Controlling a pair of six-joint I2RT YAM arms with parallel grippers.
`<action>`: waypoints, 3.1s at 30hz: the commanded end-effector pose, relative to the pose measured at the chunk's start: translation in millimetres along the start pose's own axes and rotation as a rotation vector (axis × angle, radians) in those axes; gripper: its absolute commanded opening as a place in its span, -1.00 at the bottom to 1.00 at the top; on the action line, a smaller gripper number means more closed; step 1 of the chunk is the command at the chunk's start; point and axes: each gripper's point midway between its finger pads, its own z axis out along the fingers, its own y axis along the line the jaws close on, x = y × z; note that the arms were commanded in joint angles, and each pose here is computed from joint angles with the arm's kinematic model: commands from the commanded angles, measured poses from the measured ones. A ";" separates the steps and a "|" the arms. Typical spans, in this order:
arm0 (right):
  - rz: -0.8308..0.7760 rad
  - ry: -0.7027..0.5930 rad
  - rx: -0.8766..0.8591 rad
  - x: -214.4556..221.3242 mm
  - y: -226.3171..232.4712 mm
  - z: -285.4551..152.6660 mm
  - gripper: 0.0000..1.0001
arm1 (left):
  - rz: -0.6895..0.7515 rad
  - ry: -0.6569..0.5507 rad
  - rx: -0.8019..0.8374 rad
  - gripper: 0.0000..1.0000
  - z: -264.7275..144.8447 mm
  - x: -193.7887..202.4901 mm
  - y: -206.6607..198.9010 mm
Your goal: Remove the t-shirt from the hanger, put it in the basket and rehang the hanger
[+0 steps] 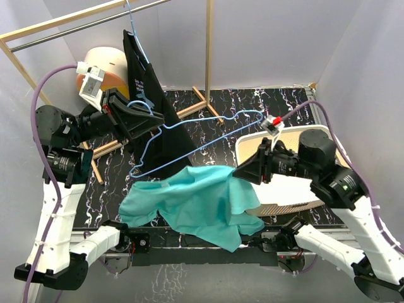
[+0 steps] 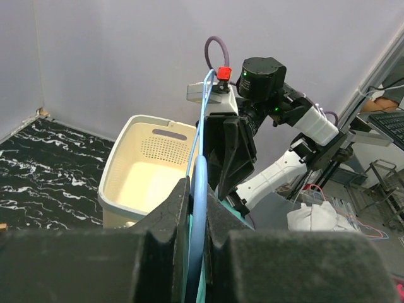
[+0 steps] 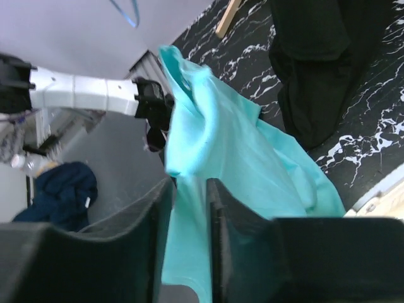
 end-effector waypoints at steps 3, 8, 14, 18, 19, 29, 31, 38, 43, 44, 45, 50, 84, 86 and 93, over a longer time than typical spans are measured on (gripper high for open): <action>-0.210 -0.077 -0.147 -36.1 44.6 -21.7 -0.08 | 0.001 0.039 -0.061 -1.00 -1.2 12.7 19.1; -0.271 -0.059 -0.171 -42.1 59.2 -35.3 0.01 | -0.048 0.119 -0.031 -1.00 -5.6 42.4 24.1; -0.359 -0.088 -0.202 -71.0 77.8 -41.9 0.01 | -0.114 0.184 0.072 -1.00 -11.4 69.4 14.7; -0.385 -0.094 -0.174 -94.0 73.0 -29.4 0.02 | -0.124 0.198 0.104 -1.00 -14.5 74.0 7.1; -0.386 -0.091 -0.178 -98.3 72.2 -24.8 0.04 | -0.123 0.199 0.108 -1.00 -14.8 74.1 5.5; -0.323 0.041 -0.218 -101.0 43.7 32.2 0.06 | -0.129 0.193 0.110 -1.00 -14.9 72.0 3.6; -0.321 0.050 -0.233 -101.6 44.1 36.4 0.06 | -0.132 0.192 0.110 -1.00 -14.3 71.4 4.3; -0.297 0.092 -0.256 -92.8 41.6 46.1 0.03 | -0.136 0.186 0.109 -1.00 -12.6 68.7 5.6; -0.309 0.060 -0.232 -98.3 43.1 40.9 0.03 | -0.140 0.190 0.111 -1.00 -13.5 71.2 5.7; -0.313 0.056 -0.235 -99.5 44.8 40.0 0.03 | -0.140 0.190 0.111 -1.00 -13.7 71.6 5.3; -0.315 0.053 -0.243 -100.3 47.0 38.9 0.03 | -0.142 0.190 0.110 -1.00 -13.6 72.3 5.9; -0.316 0.056 -0.279 -99.7 53.3 37.1 0.02 | -0.144 0.189 0.108 -1.00 -13.0 72.1 7.5; -0.264 0.013 -0.001 -97.5 11.2 36.8 -0.84 | -0.178 0.119 -0.058 0.11 -1.6 58.5 45.1; -0.254 -0.020 0.024 -100.9 12.5 29.3 -0.84 | -0.161 0.090 -0.118 0.60 -4.3 56.3 49.3; -0.240 -0.147 0.098 -119.3 24.5 -5.0 -0.84 | -0.076 0.040 -0.265 0.94 -19.8 47.2 46.0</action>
